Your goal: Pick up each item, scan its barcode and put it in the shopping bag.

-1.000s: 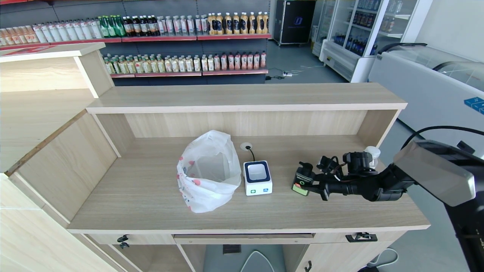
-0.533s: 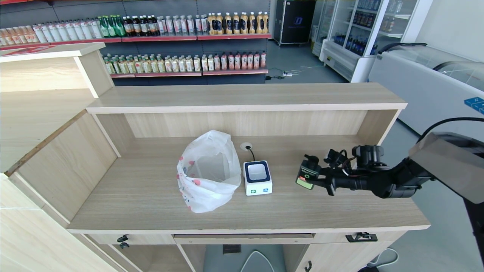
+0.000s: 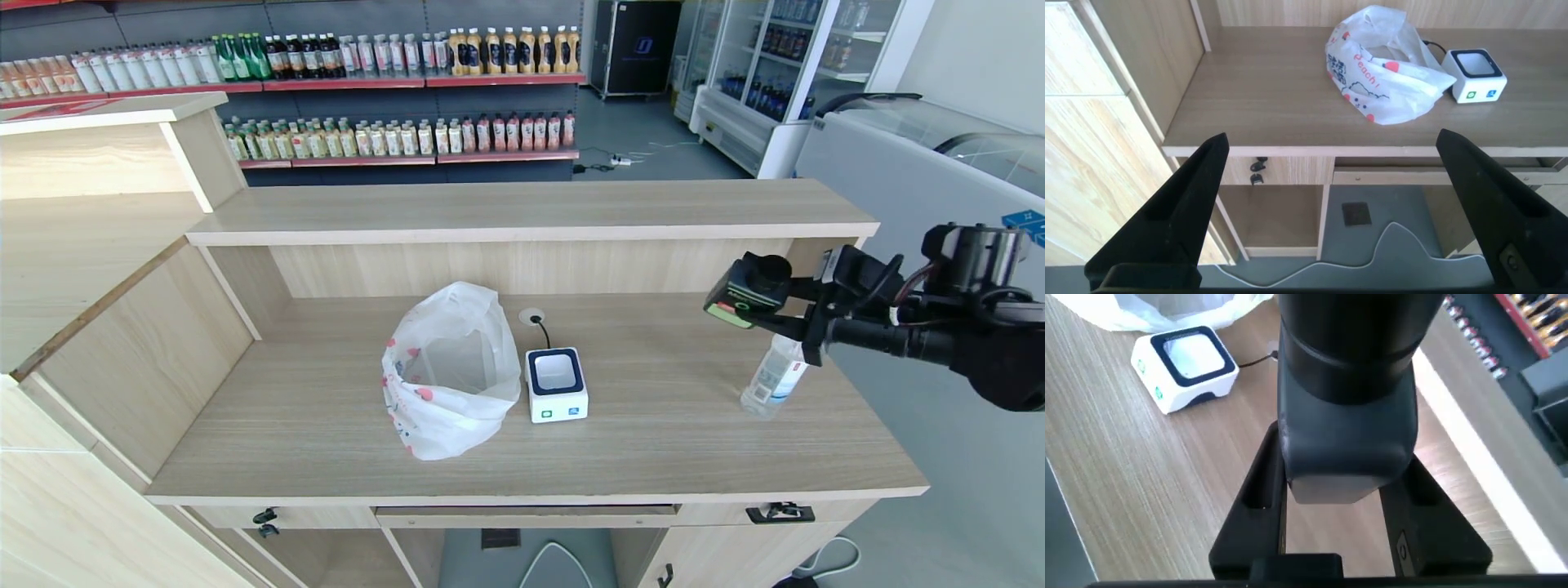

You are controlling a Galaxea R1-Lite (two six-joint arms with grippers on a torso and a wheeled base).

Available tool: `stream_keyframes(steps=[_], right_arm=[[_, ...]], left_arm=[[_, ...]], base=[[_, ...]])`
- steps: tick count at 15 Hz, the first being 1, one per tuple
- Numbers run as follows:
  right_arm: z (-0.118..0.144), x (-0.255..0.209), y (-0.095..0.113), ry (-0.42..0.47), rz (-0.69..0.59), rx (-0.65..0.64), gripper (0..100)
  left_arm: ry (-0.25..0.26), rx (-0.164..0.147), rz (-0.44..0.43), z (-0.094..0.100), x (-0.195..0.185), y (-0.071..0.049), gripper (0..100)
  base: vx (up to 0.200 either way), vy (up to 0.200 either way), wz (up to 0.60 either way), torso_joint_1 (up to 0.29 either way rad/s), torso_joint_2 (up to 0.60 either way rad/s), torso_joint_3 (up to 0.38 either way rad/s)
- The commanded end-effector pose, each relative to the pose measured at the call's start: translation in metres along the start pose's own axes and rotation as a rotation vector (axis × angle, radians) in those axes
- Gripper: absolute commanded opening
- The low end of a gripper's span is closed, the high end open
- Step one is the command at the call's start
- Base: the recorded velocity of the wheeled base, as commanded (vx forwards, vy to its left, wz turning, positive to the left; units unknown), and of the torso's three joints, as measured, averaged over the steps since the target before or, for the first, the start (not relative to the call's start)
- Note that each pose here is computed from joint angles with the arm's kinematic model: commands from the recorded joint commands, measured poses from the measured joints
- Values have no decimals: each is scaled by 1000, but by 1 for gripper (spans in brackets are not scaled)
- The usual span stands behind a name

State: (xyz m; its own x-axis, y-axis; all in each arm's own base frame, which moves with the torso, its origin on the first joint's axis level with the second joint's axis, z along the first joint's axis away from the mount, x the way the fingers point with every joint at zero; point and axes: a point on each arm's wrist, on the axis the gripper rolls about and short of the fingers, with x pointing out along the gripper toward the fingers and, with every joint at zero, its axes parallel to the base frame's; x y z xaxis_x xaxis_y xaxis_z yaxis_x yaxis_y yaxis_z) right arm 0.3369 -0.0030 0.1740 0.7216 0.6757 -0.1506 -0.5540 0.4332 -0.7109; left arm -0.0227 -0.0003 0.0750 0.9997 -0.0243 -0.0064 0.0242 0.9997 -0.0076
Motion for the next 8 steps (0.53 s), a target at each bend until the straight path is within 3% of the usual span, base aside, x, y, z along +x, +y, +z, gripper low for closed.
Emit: stream_keyframes(steps=[1, 3, 4, 6, 8], right_arm=[[74, -76, 13, -55, -130, -424, 0], [88, -97, 37, -106, -131, -607, 0], [99, -107, 39, -116, -188, -803, 0], [121, -116, 29, -176, -341, -1154, 0], [132, -113, 32, -226, -443, -1318, 0]], left_arm=[[0, 0, 0, 0, 0, 0, 100], [0, 0, 0, 0, 0, 0, 100], [0, 0, 0, 0, 0, 0, 100], [0, 0, 0, 0, 0, 0, 100], [0, 0, 0, 0, 0, 0, 100]], base=[[0, 0, 0, 0, 0, 0], [0, 0, 0, 0, 0, 0], [0, 0, 0, 0, 0, 0], [0, 0, 0, 0, 0, 0], [0, 0, 0, 0, 0, 0]])
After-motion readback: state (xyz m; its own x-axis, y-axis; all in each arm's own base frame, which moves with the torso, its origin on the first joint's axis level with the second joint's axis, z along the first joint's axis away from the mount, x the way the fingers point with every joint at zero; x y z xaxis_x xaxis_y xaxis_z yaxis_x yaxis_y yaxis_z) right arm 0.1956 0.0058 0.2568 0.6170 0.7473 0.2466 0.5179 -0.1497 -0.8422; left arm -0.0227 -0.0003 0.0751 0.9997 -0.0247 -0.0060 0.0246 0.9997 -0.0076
